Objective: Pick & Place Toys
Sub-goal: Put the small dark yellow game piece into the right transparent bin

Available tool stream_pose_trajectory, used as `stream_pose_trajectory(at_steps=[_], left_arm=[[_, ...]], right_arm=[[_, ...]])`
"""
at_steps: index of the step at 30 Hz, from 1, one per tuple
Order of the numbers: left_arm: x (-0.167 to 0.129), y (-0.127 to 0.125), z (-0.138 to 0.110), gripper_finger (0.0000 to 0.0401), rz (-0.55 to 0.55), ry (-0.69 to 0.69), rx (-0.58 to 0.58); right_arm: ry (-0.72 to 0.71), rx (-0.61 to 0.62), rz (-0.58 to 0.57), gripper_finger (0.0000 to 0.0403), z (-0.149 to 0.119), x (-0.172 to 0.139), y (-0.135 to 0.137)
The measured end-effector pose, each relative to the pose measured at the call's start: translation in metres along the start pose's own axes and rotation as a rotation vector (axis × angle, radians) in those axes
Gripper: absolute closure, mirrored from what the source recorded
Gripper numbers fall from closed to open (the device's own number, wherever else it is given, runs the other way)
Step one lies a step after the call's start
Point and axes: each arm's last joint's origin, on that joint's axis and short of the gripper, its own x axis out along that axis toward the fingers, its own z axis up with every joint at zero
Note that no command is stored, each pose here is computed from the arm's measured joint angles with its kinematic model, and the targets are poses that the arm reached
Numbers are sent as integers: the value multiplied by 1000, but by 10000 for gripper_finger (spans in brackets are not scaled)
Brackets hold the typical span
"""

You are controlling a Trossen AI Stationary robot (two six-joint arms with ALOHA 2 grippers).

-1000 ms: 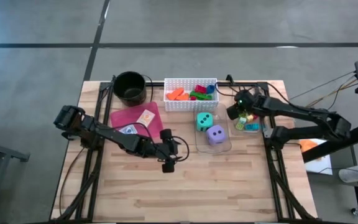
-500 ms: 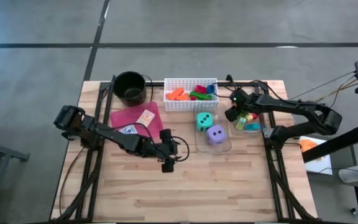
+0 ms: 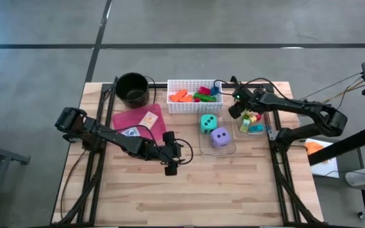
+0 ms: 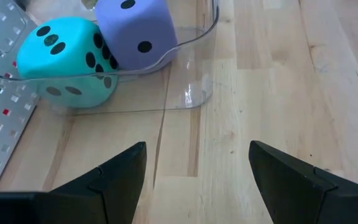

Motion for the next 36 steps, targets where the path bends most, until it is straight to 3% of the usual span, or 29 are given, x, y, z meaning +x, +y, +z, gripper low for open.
stream_pose_trajectory(at_steps=[14, 24, 28, 36], left_arm=[[0, 0, 0, 115, -1, -2, -98], [0, 0, 0, 115, -1, -3, -132], [0, 0, 0, 115, -1, -3, -132], [0, 0, 0, 115, -1, -3, -132]], right_arm=[[17, 17, 55, 236, -1, 0, 2], [-105, 90, 95, 236, 13, -2, 5], [-75, 73, 151, 236, 11, 0, 8], [44, 15, 104, 236, 2, 14, 11]])
